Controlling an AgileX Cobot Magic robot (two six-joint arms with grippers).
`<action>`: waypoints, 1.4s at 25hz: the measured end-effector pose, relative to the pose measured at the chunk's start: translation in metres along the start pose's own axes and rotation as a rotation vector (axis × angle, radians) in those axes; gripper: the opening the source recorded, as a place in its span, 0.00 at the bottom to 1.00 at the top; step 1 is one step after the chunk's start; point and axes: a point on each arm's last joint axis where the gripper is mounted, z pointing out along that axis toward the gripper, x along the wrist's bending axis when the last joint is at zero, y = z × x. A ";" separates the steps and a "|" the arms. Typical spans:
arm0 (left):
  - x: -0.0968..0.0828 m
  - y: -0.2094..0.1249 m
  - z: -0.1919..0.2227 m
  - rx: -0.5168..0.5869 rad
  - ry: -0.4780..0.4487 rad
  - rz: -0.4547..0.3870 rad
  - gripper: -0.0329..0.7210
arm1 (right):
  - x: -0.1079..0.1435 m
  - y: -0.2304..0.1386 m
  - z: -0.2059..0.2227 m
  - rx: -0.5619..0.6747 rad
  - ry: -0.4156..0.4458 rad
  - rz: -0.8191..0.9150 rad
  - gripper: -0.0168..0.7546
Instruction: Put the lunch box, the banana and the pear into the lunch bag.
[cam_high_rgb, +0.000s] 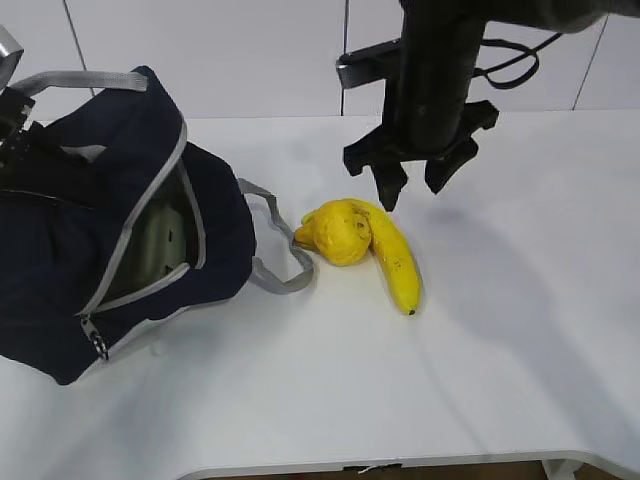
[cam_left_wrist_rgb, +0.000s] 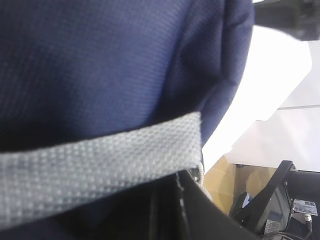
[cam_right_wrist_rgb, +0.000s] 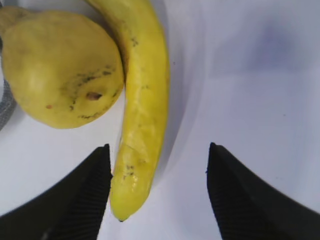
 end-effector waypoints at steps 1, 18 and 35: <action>0.000 0.000 0.000 0.000 0.000 0.000 0.02 | 0.001 0.000 0.007 0.015 0.004 0.012 0.66; 0.000 0.000 0.000 0.000 0.000 0.000 0.02 | 0.011 -0.001 0.057 0.123 0.031 0.040 0.66; 0.000 0.000 0.000 0.000 0.000 0.000 0.02 | 0.015 -0.002 0.083 0.173 0.030 0.035 0.66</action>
